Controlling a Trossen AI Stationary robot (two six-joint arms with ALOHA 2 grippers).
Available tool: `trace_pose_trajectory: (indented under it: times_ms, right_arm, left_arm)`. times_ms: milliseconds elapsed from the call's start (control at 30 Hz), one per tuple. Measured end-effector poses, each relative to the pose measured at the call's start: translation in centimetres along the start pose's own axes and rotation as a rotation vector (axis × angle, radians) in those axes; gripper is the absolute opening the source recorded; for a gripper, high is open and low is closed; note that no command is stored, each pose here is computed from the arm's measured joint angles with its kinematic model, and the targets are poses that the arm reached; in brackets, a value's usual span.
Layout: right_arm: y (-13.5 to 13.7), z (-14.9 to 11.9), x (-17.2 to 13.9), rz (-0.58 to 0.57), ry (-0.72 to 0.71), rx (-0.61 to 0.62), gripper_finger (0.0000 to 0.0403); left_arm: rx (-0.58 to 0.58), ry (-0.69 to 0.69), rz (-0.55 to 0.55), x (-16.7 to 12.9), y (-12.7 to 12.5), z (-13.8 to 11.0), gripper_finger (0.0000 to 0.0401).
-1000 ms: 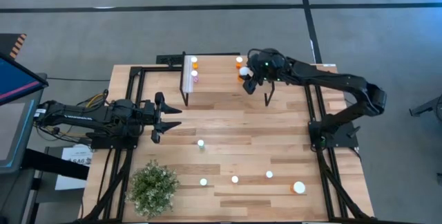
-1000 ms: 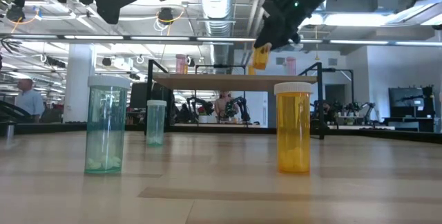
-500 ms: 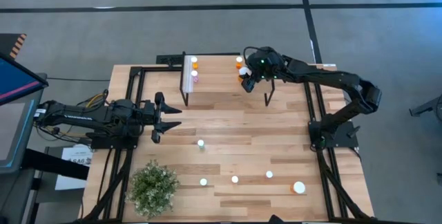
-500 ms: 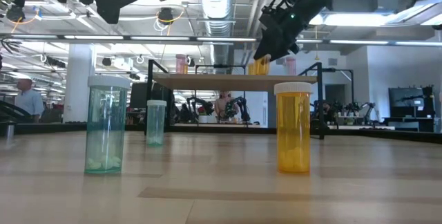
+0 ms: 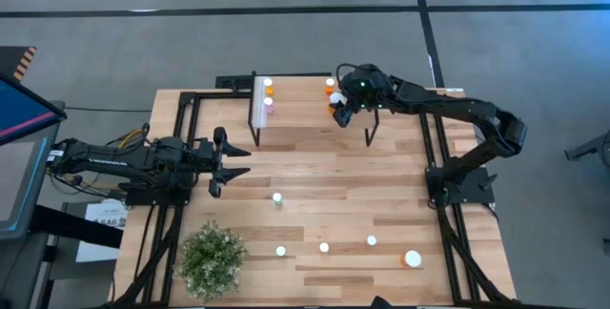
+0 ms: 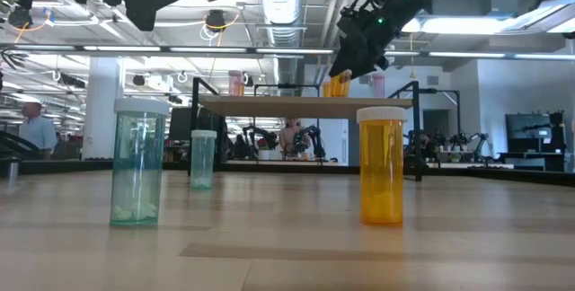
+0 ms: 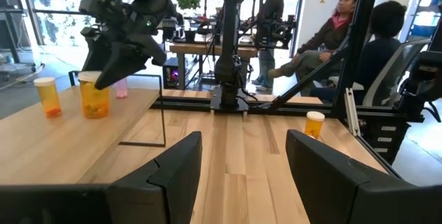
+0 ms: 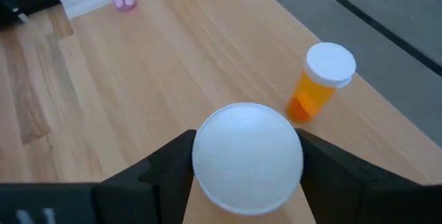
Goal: Pick and place medicine bottles onto shelf by color
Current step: Put the orange pill bottle on the shelf, then put the blue pill bottle on the shelf
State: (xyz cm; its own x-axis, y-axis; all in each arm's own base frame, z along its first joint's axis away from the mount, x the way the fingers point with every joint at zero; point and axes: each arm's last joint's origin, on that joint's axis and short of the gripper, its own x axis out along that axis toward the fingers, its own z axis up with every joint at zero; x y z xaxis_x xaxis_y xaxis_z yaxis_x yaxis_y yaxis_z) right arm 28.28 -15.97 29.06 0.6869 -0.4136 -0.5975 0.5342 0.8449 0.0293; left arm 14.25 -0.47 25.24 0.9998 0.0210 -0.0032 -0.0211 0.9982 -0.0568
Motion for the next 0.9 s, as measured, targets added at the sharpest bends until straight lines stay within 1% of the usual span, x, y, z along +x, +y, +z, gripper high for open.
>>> trace_pose_trajectory:
  times_ms: [133,367,533,700,800,900]
  right_arm:
    - [0.0,0.0,0.0,0.0,0.0,-0.001,0.0266]
    - [0.0,0.1,-0.3,0.0,-0.009,-0.002,0.0267]
    - [0.5,1.5,-1.7,0.009,-0.001,-0.01,0.0267]
    - [1.9,3.1,-3.4,0.044,0.014,-0.048,0.0267]
    - [3.6,3.5,-4.5,0.067,-0.016,-0.1,0.0266]
    - [5.9,3.5,-5.9,0.087,-0.049,-0.165,0.0266]
  left_arm:
    - [0.0,0.0,0.0,0.0,0.0,0.0,0.0199]
    - [0.0,0.0,0.0,0.0,0.0,0.0,0.0199]
    - [0.0,0.0,0.0,0.0,0.0,0.0,0.0199]
    - [0.0,0.0,0.0,0.0,0.0,0.0,0.0199]
    - [0.0,0.002,0.0,0.0,0.0,0.0,0.0199]
    - [0.0,0.014,0.001,0.0,0.0,-0.1,0.0199]
